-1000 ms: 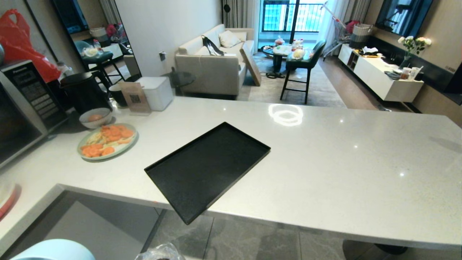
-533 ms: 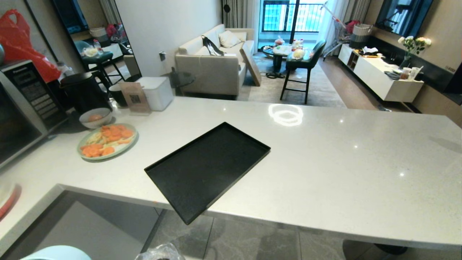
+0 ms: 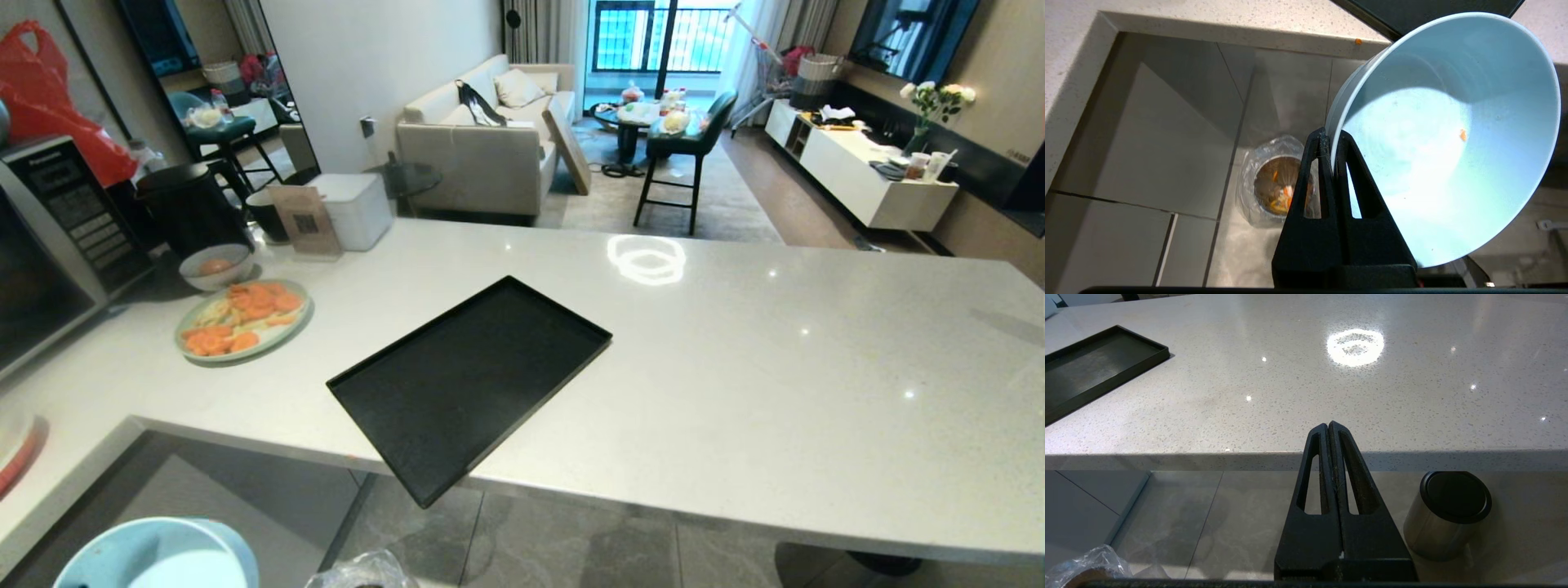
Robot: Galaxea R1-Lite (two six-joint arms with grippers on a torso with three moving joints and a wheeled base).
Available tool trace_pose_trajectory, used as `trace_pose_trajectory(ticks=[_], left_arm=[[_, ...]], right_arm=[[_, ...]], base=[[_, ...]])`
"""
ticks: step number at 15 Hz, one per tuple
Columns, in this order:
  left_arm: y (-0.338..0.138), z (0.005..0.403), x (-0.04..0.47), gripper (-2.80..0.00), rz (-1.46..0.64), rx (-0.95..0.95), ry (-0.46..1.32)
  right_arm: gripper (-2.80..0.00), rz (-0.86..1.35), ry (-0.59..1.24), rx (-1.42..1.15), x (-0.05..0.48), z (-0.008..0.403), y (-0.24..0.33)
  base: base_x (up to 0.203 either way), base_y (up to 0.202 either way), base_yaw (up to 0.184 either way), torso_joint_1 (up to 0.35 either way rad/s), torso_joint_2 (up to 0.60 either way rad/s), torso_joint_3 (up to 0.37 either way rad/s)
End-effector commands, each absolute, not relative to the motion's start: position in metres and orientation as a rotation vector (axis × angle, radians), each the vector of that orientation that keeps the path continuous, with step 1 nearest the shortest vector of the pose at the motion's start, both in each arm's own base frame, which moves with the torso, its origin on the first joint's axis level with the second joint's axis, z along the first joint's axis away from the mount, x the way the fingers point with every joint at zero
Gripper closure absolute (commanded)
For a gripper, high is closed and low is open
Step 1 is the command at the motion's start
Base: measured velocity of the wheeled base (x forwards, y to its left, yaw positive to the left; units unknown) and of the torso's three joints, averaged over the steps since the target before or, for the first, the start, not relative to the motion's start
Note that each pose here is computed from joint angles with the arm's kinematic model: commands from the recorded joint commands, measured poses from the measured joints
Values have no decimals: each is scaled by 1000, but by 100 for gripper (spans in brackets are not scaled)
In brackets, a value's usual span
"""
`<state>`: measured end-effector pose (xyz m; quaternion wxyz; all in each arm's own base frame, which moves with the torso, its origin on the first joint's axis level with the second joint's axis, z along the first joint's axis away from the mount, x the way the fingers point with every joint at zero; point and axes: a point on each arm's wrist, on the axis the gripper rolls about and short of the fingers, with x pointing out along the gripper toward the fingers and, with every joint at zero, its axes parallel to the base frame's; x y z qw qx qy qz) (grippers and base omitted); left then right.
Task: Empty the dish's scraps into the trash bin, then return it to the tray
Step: Put the bowl back to the table
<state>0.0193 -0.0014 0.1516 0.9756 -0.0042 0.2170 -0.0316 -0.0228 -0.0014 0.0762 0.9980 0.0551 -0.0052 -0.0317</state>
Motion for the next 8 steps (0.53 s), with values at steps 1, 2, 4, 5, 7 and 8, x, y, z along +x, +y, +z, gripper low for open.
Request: trace_pose_trajectory(ticks=[1,2,4,5,7,8], left_arm=[[-4,161,55,0,-71,-3,594],[-4,166,64,0,-72,-2,614],[-6,175,87,0,-78,2,660],[-8,179,98,0,-83,5,679],[-10,185,119,0,-89,11,713],[-11,188,131,0,-92,19,729]], right_arm=[[0,-64,-11,112,-23,76,-1],[0,-64,-11,111,-23,76,-1],[0,-64,-10,111,-23,76,-1],[0,-64,-11,111,-23,76,-1],[0,-64,-11,111,-23,76,-1],[0,-64,-11,111,-23,76,-1]], base=[[0,0,0,0,0,0],[0,0,0,0,0,0],[0,0,0,0,0,0],[0,0,0,0,0,0],[0,0,0,0,0,0],[0,0,0,0,0,0]])
